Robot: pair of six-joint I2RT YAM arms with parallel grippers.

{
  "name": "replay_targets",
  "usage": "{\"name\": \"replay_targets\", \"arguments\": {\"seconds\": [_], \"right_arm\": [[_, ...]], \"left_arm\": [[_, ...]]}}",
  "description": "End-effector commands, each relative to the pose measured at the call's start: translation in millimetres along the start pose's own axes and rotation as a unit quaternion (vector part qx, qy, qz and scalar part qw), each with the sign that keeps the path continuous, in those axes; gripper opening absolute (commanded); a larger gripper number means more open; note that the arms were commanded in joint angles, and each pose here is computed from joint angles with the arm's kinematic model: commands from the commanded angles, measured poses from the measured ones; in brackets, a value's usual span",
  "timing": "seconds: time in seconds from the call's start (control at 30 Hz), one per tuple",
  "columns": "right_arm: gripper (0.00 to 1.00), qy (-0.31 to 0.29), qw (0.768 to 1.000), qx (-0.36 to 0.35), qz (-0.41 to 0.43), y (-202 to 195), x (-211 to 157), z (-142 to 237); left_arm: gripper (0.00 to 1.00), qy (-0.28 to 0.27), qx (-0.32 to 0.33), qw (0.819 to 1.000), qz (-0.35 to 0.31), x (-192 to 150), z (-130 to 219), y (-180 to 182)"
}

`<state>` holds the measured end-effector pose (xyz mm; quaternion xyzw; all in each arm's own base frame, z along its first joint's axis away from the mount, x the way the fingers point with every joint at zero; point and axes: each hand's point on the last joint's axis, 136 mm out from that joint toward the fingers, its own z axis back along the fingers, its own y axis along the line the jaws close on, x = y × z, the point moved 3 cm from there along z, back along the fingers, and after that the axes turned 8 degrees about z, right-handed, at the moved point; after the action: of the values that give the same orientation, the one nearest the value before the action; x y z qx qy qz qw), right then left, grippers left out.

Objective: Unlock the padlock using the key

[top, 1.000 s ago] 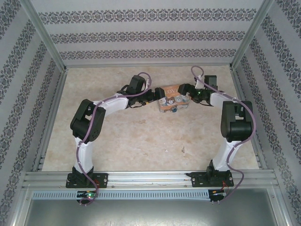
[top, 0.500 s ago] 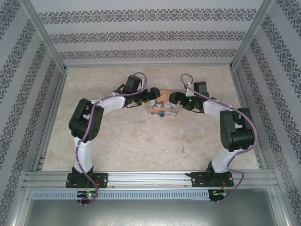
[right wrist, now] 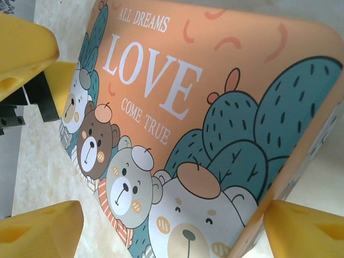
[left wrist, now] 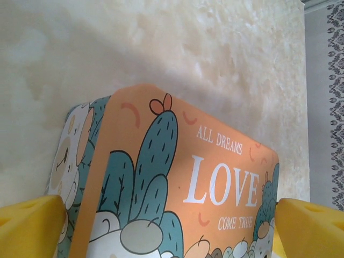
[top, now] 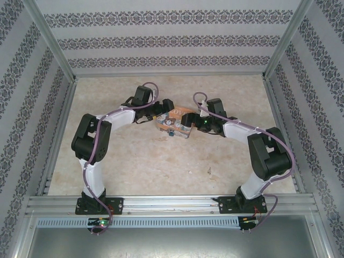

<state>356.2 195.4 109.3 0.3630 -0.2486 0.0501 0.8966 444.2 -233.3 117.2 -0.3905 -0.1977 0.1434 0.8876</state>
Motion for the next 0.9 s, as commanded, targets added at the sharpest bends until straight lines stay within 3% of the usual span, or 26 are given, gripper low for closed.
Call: {"name": "replay_targets", "arguments": {"seconds": [0.0, 0.2, 0.43, 0.63, 0.87], "right_arm": [[0.89, -0.041, 0.999, -0.016, 0.012, 7.2, 12.7, 13.5], [0.97, -0.069, 0.992, -0.103, 0.017, -4.5, 18.8, 45.2], [0.95, -0.038, 0.979, -0.2, 0.013, -15.5, -4.3, 93.3], [0.85, 0.028, 0.969, -0.24, -0.047, -16.5, -53.5, 128.9], [0.71, 0.099, 0.957, -0.248, -0.116, -21.2, -123.9, 135.0]], "left_arm": [[0.99, 0.003, 0.001, 1.0, -0.008, -3.2, 17.8, -3.0], [0.99, -0.031, 0.006, 0.999, -0.005, 14.0, 46.9, 4.0], [0.99, -0.084, 0.021, 0.996, -0.039, 18.2, 97.6, 4.9], [0.99, -0.12, 0.022, 0.991, -0.05, -6.1, 131.8, 13.0], [0.99, -0.148, 0.027, 0.988, -0.021, -35.7, 150.1, 39.1]]}}
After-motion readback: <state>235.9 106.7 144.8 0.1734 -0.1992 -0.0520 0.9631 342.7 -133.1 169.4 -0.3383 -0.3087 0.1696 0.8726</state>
